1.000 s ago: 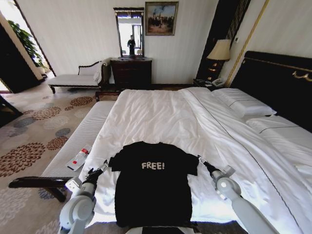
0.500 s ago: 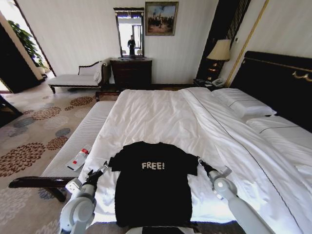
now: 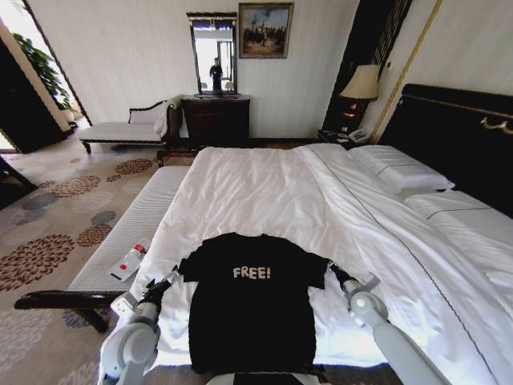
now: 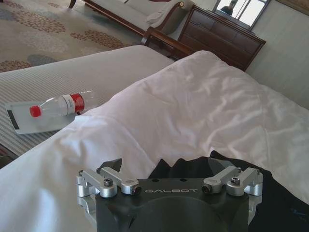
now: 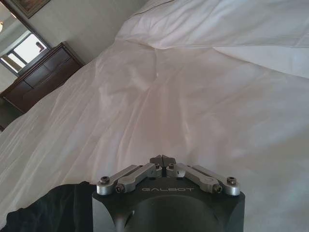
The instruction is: Fold the clothes on the bed.
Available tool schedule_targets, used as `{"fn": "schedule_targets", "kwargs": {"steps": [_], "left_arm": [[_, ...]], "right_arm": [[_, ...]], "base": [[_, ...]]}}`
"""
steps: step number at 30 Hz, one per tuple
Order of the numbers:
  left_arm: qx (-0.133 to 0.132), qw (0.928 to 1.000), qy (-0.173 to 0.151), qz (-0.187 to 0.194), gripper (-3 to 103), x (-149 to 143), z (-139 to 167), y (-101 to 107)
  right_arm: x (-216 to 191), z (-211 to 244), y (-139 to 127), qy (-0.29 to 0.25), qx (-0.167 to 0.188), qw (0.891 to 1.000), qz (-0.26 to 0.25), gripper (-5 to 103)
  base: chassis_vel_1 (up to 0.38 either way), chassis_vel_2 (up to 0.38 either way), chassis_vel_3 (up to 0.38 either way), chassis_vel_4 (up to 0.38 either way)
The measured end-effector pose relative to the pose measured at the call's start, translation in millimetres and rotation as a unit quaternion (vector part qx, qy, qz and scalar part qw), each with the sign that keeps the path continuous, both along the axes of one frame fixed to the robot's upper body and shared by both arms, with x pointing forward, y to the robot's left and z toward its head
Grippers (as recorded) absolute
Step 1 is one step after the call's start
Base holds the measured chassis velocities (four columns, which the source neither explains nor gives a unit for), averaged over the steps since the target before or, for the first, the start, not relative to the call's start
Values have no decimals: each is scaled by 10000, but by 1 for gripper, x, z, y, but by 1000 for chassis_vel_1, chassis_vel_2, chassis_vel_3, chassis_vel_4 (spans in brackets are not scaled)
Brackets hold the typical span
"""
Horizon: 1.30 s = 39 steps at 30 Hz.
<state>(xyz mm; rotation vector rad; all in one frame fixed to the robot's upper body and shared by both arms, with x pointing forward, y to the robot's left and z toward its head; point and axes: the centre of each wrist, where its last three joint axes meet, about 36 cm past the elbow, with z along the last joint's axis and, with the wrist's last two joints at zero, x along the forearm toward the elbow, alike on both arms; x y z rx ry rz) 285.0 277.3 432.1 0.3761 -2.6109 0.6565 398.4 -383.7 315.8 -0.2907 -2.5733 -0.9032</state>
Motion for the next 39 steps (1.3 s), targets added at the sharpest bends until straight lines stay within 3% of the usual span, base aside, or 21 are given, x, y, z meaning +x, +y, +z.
{"fn": "schedule_targets", "kwargs": {"steps": [9, 13, 19, 20, 21, 23, 24, 39], "left_arm": [[7, 10000, 1, -23, 100, 5, -2, 3], [7, 10000, 16, -44, 100, 8, -4, 3], [8, 10000, 23, -54, 100, 10, -6, 4], [8, 10000, 21, -61, 100, 11, -6, 5], [6, 10000, 22, -63, 100, 11, -7, 5], [5, 10000, 21, -63, 100, 12, -7, 5], [3, 10000, 23, -64, 100, 12, -7, 5], [-10, 10000, 31, -46, 100, 15, -9, 6]], "right_arm": [[0, 1, 1, 34, -6, 10000, -50, -3], [-1, 0, 2, 45, -2, 10000, -37, 15], [0, -2, 1, 69, -10, 10000, -57, 32], [0, -3, 1, 82, -19, 9999, -59, 18], [1, -3, 1, 80, -18, 10000, -53, 12], [1, -3, 1, 76, -17, 10000, -46, 12], [2, -4, 2, 72, -16, 10000, -30, 3], [9, -1, 2, -79, -70, 9999, -60, 0]], "base": [[0, 0, 0, 0], [0, 0, 0, 0], [0, 0, 0, 0], [0, 0, 0, 0], [0, 0, 0, 0], [0, 0, 0, 0], [0, 0, 0, 0], [0, 0, 0, 0]]}}
